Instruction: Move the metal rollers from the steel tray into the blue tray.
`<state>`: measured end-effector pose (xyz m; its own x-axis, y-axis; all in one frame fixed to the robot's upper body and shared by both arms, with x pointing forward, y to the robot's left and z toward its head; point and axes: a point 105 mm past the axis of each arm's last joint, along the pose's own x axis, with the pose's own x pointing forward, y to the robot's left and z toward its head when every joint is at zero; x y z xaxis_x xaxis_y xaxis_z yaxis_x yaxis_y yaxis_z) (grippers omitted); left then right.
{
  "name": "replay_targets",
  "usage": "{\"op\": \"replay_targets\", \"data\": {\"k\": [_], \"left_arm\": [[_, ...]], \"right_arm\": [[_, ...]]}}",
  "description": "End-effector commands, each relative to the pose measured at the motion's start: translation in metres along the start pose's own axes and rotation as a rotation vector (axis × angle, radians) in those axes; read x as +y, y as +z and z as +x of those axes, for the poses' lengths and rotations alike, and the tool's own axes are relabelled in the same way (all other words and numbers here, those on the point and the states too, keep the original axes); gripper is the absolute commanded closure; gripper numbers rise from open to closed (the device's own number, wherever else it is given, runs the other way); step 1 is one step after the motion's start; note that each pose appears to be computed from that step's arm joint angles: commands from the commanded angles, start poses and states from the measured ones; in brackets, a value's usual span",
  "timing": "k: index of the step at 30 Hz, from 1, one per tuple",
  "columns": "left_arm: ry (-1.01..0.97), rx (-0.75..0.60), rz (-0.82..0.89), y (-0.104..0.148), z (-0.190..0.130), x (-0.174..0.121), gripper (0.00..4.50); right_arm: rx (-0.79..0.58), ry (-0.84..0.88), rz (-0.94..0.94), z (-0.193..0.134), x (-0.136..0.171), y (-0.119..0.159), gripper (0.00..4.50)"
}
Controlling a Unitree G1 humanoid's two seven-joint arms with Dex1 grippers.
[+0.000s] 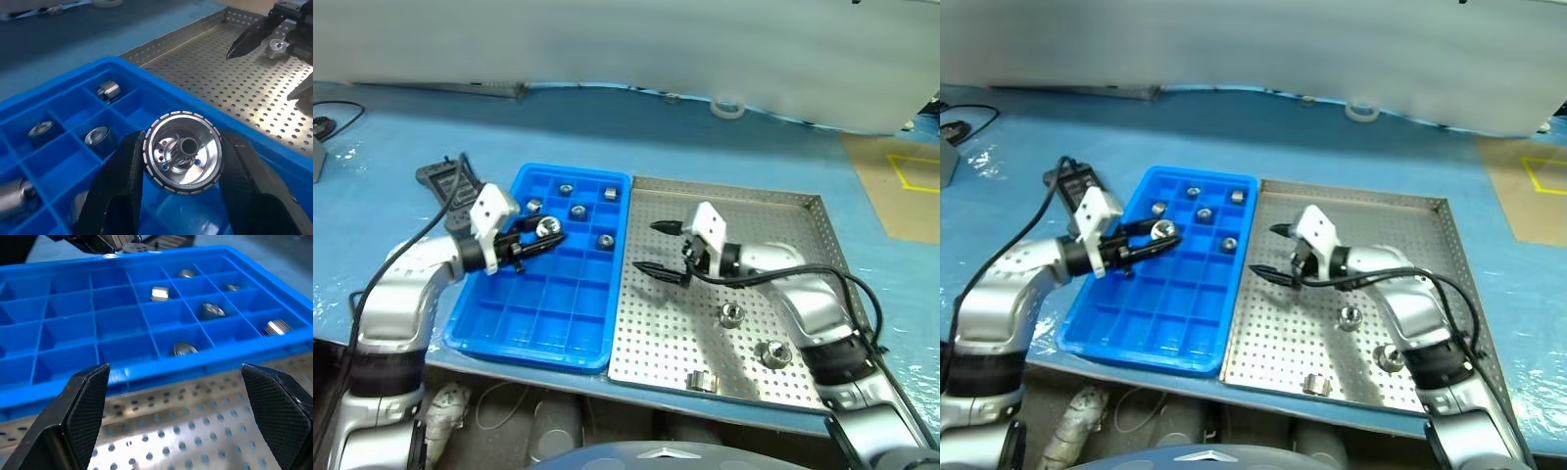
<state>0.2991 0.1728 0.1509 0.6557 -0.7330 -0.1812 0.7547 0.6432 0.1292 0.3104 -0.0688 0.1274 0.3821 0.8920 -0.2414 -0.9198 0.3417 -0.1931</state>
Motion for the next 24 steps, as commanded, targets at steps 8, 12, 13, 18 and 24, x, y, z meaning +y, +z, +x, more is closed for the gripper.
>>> {"op": "replay_targets", "data": {"k": [8,12,13,18,24], "left_arm": [[0.289,0.002,-0.056,-0.014,-0.023,0.012,2.74],[0.392,0.041,-0.096,-0.033,-0.021,0.031,2.74],[0.399,0.044,-0.104,-0.035,-0.02,0.032,2.74],[0.429,0.089,-0.137,-0.054,-0.02,0.041,2.74],[0.362,0.122,-0.14,-0.066,-0.006,0.035,2.74]], "right_arm": [[-0.039,0.147,-0.076,0.025,0.008,0.02,0.0],[-0.023,0.135,-0.075,0.019,0.006,0.017,0.0],[-0.018,0.132,-0.076,0.018,0.006,0.017,0.0],[0.007,0.089,-0.066,0.009,0.002,0.011,0.0],[0.023,0.047,-0.051,0.002,0.003,0.006,0.0]]}}
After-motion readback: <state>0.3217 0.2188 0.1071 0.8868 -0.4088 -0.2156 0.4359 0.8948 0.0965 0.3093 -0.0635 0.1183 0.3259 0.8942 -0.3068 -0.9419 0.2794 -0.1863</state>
